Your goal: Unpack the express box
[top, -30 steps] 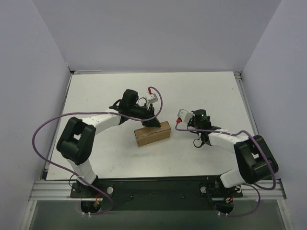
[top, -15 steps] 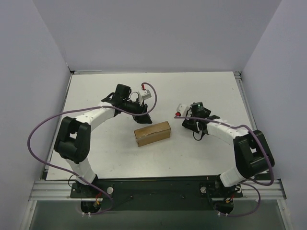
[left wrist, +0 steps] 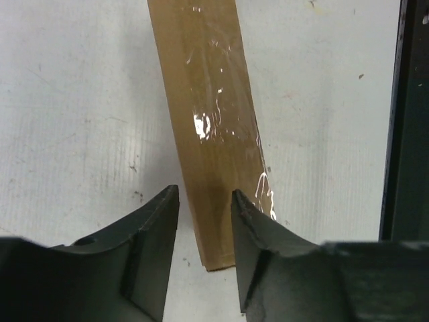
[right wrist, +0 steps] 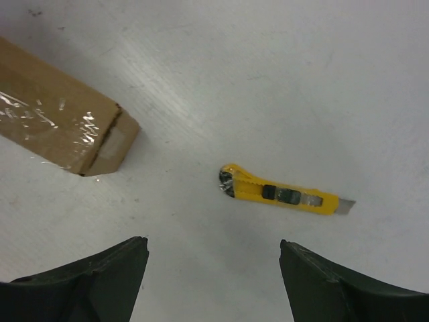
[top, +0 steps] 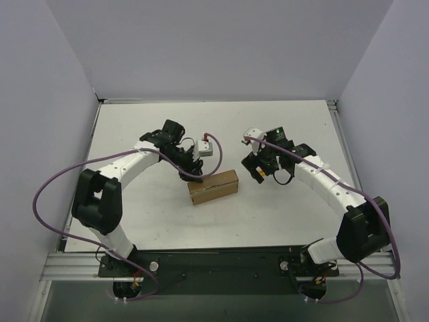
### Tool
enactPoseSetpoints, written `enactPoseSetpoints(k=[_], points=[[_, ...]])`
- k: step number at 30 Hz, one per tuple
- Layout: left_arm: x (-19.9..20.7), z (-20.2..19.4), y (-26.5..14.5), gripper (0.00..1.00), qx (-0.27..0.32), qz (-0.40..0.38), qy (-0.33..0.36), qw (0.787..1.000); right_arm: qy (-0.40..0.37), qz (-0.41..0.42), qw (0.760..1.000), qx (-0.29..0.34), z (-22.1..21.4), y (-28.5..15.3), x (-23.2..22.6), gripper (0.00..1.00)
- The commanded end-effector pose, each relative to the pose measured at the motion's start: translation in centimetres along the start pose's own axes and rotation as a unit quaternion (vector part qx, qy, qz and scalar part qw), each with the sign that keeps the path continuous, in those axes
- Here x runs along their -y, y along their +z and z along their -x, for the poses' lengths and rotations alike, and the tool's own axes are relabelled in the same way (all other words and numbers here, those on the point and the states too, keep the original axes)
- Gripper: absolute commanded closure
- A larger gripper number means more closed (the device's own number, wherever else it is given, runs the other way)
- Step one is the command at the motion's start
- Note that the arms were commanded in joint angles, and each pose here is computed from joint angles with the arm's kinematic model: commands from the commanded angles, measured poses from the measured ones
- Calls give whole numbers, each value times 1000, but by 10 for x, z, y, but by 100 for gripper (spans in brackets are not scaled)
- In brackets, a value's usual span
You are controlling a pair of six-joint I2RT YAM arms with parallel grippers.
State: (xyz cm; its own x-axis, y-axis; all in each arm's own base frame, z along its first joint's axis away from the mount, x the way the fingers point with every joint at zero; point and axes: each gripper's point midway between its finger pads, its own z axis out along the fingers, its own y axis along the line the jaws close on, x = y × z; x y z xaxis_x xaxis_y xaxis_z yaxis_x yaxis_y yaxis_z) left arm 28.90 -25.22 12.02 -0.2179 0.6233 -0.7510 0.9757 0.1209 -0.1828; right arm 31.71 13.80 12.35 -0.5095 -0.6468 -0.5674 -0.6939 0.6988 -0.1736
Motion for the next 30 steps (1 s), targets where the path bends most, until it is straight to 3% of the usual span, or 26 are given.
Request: enactPoseSetpoints(k=[1,4,8,13,15,17,20,25,27,30], points=[[3,1,-38,64,-6,17,25,1000,-58,54,996,46,33,9,-20,28],[6,-11,-62,76,7,35,7,999,-37,53,996,53,57,27,-12,39],[21,-32,-67,100,1,27,-8,1000,5,54,997,61,79,45,-6,48],[41,-50,-54,100,-4,-25,-57,998,53,62,996,45,84,77,-8,56],[37,-58,-50,100,-13,-16,-65,998,79,16,996,32,81,80,6,60],[32,-56,-51,100,-11,-8,-67,998,102,-29,994,19,68,75,20,79],[17,-40,-55,100,-1,3,-57,998,121,-78,989,19,52,48,40,86],[-26,-3,-57,100,40,45,-65,996,51,29,998,16,14,20,-13,94],[-48,7,-50,100,59,64,-94,992,31,62,998,7,2,18,-33,100],[-63,5,-32,100,57,63,-143,986,-20,134,991,8,-8,18,-73,100]])
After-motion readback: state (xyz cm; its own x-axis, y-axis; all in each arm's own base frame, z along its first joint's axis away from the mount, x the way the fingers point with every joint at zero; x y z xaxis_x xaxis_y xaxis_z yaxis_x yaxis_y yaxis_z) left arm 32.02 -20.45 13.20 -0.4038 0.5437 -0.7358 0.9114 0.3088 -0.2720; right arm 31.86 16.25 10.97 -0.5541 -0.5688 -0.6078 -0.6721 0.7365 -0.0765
